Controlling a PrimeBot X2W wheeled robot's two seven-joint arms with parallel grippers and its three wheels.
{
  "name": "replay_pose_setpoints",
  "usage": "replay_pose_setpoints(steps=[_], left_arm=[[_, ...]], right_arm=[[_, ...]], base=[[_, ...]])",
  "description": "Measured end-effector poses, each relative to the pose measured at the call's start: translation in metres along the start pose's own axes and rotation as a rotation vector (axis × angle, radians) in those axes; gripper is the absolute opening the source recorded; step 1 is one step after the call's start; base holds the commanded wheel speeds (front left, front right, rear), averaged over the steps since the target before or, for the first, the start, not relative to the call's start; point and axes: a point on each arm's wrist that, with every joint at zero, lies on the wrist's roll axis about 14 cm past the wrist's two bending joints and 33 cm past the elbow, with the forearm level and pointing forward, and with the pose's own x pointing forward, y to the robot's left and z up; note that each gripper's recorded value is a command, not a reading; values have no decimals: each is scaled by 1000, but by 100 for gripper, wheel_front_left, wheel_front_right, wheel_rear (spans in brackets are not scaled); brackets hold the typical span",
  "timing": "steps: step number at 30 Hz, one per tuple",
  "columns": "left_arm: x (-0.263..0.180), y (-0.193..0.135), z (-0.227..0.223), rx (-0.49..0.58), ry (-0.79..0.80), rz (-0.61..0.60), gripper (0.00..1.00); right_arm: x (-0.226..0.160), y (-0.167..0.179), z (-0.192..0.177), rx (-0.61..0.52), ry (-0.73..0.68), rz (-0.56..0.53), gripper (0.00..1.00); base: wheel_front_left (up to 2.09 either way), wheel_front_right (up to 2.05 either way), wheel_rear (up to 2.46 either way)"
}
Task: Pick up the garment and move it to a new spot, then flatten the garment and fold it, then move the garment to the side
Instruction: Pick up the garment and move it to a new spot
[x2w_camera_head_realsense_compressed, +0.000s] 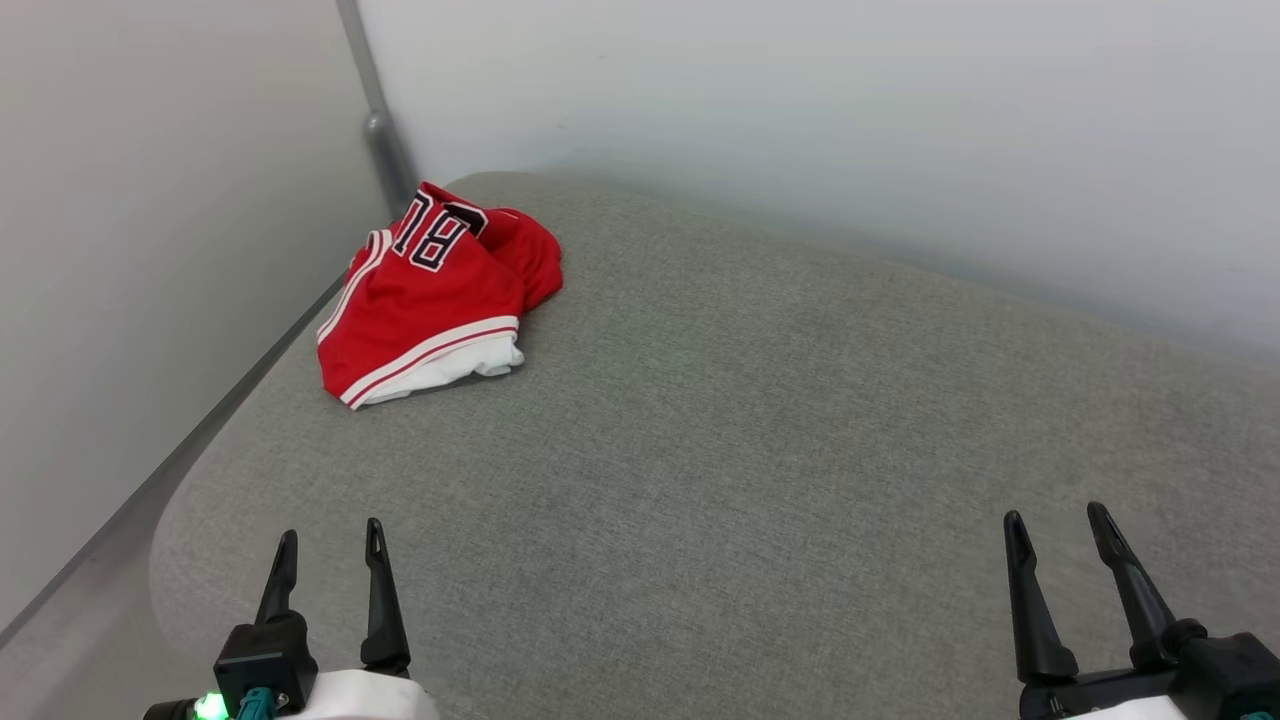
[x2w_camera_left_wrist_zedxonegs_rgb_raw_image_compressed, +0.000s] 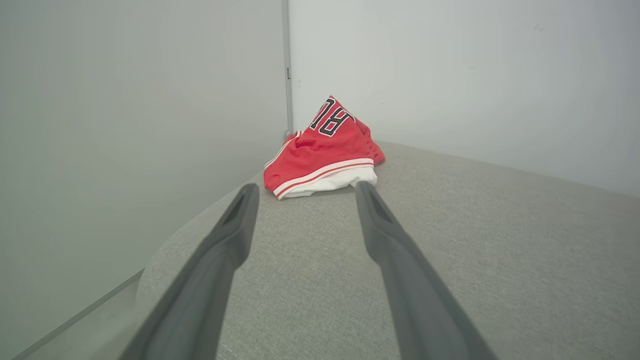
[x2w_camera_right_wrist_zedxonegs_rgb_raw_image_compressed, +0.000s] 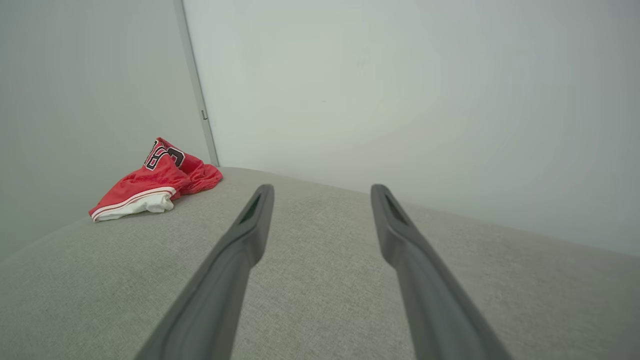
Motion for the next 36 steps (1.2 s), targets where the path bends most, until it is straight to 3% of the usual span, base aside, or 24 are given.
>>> replay_pose_setpoints(steps=[9,19,28,36], left_arm=[[-10,22,1,6,-1,66,100],[-5,22,3,-7,-7,47,100],[71,25,72,24,-211,0,100],[160,7,131,117,-364,-66,100]], right_arm=[[9,17,-4,13,7,56,100],[6,15,-3,14,5,49,100],[14,-3,-14,-33,22,15,100],[34,-32,-38,-71,45,-32,100]], base=[[0,0,0],[0,0,0],[0,0,0],[0,0,0]])
